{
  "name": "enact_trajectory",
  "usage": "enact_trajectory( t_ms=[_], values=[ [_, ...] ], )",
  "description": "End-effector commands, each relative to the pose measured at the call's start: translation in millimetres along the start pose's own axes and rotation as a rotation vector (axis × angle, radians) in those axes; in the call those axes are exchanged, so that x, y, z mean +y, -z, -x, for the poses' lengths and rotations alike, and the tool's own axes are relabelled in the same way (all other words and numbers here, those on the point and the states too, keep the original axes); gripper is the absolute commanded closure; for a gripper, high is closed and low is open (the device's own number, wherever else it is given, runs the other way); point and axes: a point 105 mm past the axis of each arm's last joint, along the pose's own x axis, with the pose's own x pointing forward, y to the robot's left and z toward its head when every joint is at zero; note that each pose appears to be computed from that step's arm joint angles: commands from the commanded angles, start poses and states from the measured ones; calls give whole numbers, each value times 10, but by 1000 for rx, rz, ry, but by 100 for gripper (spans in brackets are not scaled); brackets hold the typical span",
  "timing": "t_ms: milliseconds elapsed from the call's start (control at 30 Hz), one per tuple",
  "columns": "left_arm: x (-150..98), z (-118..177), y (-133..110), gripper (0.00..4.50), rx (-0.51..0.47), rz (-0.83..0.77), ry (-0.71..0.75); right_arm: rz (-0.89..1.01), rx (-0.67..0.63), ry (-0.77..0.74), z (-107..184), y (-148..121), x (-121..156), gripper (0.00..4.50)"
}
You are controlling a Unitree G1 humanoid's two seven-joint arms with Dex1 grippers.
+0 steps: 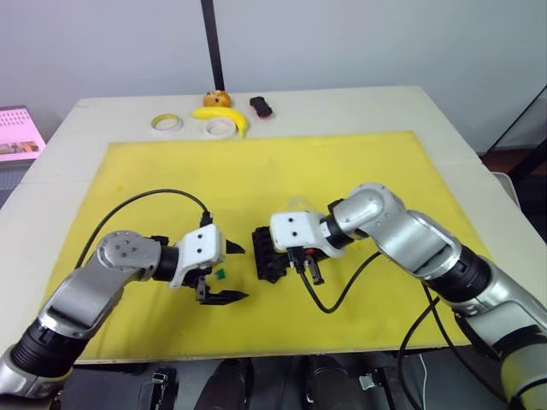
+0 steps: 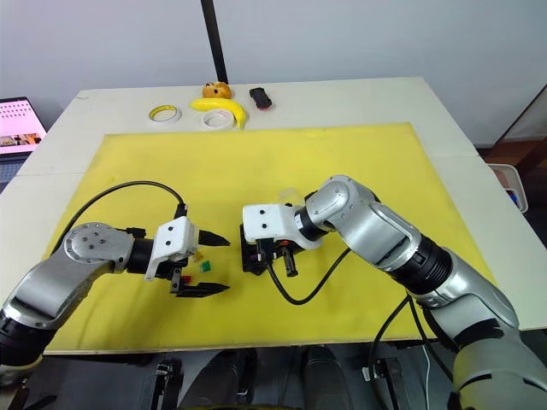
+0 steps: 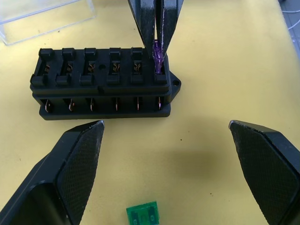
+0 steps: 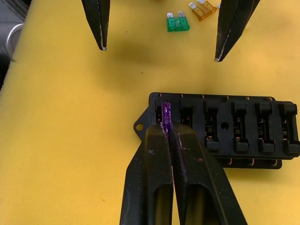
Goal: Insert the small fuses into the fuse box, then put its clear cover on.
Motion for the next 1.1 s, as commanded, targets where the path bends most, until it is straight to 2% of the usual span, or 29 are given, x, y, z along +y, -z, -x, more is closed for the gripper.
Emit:
enact_trajectory(
  t_ms=[33,533,1100],
  values=[
    [10,7,-87,2,-14,-39,-5,29,2,-12,-6,-35,30,450],
    [-7,-3,-70,2,-12,-34,-2,61,-19,1,64,-128,15,450],
    [-22,-23,-78,2,-13,-37,-3,36,17,11,-15,0,-16,450]
  ],
)
